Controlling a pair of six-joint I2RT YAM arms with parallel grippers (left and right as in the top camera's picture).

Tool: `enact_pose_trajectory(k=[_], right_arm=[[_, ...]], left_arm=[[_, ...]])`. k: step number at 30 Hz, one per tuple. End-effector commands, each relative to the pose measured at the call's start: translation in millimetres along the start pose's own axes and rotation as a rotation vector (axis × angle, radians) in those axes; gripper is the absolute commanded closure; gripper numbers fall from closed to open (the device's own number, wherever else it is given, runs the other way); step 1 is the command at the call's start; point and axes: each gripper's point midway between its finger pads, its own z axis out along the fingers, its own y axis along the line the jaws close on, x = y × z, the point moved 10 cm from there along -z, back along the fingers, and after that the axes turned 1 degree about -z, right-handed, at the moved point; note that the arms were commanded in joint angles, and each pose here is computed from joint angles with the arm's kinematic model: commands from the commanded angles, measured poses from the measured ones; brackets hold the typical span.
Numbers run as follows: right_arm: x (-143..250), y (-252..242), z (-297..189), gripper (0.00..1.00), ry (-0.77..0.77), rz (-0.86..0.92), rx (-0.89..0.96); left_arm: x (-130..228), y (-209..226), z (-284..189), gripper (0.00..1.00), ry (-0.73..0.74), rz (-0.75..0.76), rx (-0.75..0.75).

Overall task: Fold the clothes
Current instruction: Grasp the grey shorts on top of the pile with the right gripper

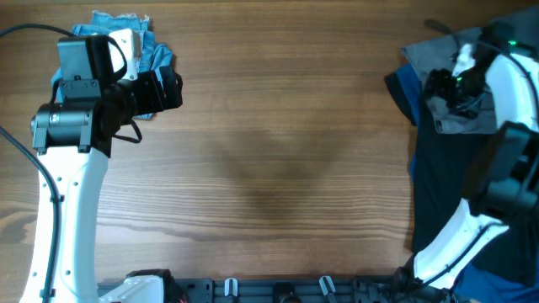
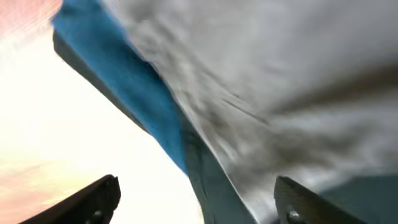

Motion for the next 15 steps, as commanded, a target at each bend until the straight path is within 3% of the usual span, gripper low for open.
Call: enact_pose_trajectory(k=[1, 5, 6, 8, 15], right_arm=[[2, -56, -15, 0.14, 0.009, 0.41, -0.015], [19, -124, -9, 0.14, 0.037, 0.691, -0.051], [25, -138, -2, 0.19, 0.037, 0.738, -0.102], [30, -147, 8, 0.25, 0.032, 0.762, -0.14], [18, -152, 44, 0.26, -0.168, 0.743, -0.295]], left_arm=[[-4, -4, -2, 0.0, -0.01, -0.001, 0.023], [-4, -5, -2, 0.0, -0.01, -0.002, 0.023], [-4, -5, -2, 0.0, -0.01, -0.001, 0.023], [-4, -4, -2, 0.0, -0.01, -0.002, 0.023], [-4, -4, -2, 0.0, -0.01, -0.001, 0.023]])
